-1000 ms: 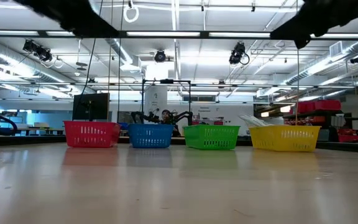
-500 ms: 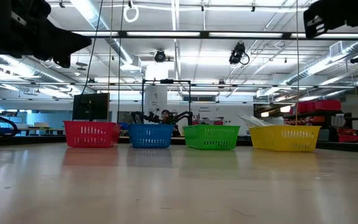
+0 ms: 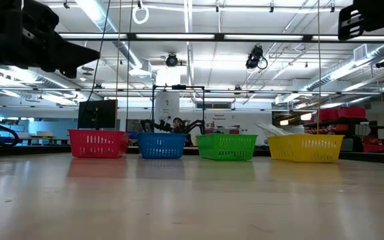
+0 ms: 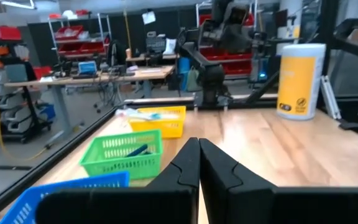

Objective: Pick & Place Travel size toiletries
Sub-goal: Return to Home Position

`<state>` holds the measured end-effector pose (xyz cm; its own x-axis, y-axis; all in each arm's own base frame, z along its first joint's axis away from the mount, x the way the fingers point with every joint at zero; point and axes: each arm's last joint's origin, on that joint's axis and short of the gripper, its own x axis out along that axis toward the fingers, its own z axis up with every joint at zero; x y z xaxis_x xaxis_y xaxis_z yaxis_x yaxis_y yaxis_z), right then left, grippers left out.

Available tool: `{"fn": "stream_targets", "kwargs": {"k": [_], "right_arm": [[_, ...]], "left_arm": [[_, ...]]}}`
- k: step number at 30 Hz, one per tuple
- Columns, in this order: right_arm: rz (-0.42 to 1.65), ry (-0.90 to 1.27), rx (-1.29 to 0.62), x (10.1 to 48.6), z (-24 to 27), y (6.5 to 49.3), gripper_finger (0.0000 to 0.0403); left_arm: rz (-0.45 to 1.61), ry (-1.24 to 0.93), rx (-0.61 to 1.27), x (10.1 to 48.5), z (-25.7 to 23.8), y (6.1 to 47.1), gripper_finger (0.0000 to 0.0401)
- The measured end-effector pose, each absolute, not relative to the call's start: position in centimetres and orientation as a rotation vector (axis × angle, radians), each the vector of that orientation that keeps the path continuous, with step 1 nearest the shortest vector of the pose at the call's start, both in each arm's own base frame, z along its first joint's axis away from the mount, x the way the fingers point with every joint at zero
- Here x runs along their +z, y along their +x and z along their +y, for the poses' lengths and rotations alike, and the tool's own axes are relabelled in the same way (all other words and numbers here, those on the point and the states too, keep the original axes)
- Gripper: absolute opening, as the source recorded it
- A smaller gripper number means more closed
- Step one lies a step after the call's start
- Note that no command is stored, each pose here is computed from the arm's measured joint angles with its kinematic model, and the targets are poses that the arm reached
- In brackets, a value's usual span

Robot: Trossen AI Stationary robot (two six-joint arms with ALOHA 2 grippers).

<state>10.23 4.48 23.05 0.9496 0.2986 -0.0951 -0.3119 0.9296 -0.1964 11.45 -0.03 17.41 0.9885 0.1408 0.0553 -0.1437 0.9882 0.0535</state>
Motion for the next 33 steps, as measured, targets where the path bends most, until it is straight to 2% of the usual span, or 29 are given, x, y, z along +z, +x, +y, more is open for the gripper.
{"fn": "stream_targets", "kwargs": {"k": [12,16,21,33], "right_arm": [[-0.031,-0.264,0.342,19.5,3.7,9.3,0.0],[-0.076,-0.284,0.382,18.9,3.5,9.4,0.0],[-0.059,-0.294,0.32,18.5,2.8,9.7,0.0],[-0.048,-0.214,0.318,16.9,1.8,10.2,0.0]], "left_arm": [[-0.107,0.137,0.242,18.1,0.5,11.4,0.0007],[-0.135,0.063,0.243,18.2,0.5,11.3,0.0016],[-0.135,0.044,0.241,18.2,0.5,11.3,0.0024],[-0.126,0.107,0.246,18.2,0.5,11.3,0.0022]]}}
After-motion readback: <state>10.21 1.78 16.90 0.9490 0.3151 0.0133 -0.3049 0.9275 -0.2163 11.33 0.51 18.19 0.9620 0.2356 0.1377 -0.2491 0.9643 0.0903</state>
